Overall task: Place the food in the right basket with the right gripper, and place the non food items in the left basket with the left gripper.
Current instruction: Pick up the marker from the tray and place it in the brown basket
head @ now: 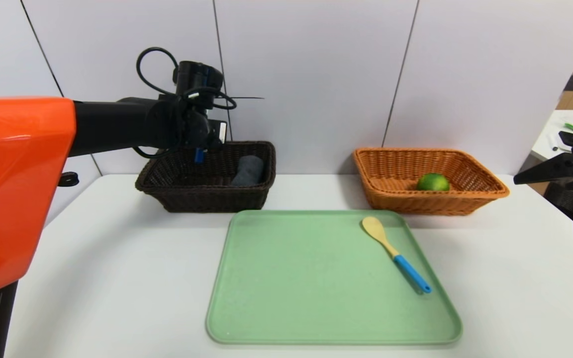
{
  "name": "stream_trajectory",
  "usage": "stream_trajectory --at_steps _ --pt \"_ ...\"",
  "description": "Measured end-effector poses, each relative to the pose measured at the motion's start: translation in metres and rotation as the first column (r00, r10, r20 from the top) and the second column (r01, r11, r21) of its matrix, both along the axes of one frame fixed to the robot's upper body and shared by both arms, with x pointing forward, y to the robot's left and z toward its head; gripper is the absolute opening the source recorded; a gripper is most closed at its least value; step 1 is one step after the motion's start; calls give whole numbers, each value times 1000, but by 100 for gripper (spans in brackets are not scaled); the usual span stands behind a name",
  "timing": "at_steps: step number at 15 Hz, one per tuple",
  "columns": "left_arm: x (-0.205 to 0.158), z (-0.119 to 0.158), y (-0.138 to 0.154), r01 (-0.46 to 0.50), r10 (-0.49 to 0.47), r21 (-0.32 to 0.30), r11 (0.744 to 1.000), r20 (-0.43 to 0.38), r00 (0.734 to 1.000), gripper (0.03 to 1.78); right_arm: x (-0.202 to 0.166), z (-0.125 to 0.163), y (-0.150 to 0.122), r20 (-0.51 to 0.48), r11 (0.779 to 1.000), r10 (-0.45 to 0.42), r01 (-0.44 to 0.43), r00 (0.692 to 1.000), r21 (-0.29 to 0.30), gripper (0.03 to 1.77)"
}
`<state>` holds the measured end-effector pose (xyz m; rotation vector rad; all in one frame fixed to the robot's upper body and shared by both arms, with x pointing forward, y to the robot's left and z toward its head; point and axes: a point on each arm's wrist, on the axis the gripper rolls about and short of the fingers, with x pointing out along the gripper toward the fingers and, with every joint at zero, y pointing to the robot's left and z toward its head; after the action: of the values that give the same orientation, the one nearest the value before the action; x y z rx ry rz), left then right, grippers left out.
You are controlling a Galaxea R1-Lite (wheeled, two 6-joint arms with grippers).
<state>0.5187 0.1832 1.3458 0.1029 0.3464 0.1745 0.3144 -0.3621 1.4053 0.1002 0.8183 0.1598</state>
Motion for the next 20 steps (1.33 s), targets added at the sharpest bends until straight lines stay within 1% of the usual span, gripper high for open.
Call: stream_trajectory --at_steps 1,4,5,6,9,12,14,17,19,20 --pt "0 -1 0 -2 2 0 1000 -2 1000 16 1 0 0 -1 1000 -1 1 1000 -1 170" --pt "0 -3 -2 0 0 2 1000 -8 1000 63 2 -2 -1 -10 1000 -5 5 1000 1 170" --pt "0 -3 -2 1 -1 3 1000 -9 1000 76 3 -3 -2 -11 1000 -6 6 1000 2 170" --pt "-1 -4 -3 3 -2 6 1000 -17 1000 88 3 -3 -2 -12 1000 -7 7 1000 2 170" --pt "-3 -4 -5 3 -3 1 1000 -23 1000 114 2 -3 -2 -15 1000 -9 9 1000 6 170" --pt "-15 8 -9 15 -15 -7 1000 -23 1000 133 -2 3 3 7 1000 9 -9 1000 3 170" --pt "-36 22 -19 41 -42 -32 999 -46 998 141 -6 8 15 27 999 54 -54 998 1 170" --pt "-86 44 -37 82 -97 -115 990 -125 987 150 -15 15 40 47 990 142 -142 989 4 170" --pt "-125 56 -45 100 -135 -184 978 -183 974 155 -20 16 58 31 981 194 -194 981 1 170" --pt "-141 58 -46 103 -146 -205 973 -210 967 157 -19 14 65 14 976 219 -219 976 3 170"
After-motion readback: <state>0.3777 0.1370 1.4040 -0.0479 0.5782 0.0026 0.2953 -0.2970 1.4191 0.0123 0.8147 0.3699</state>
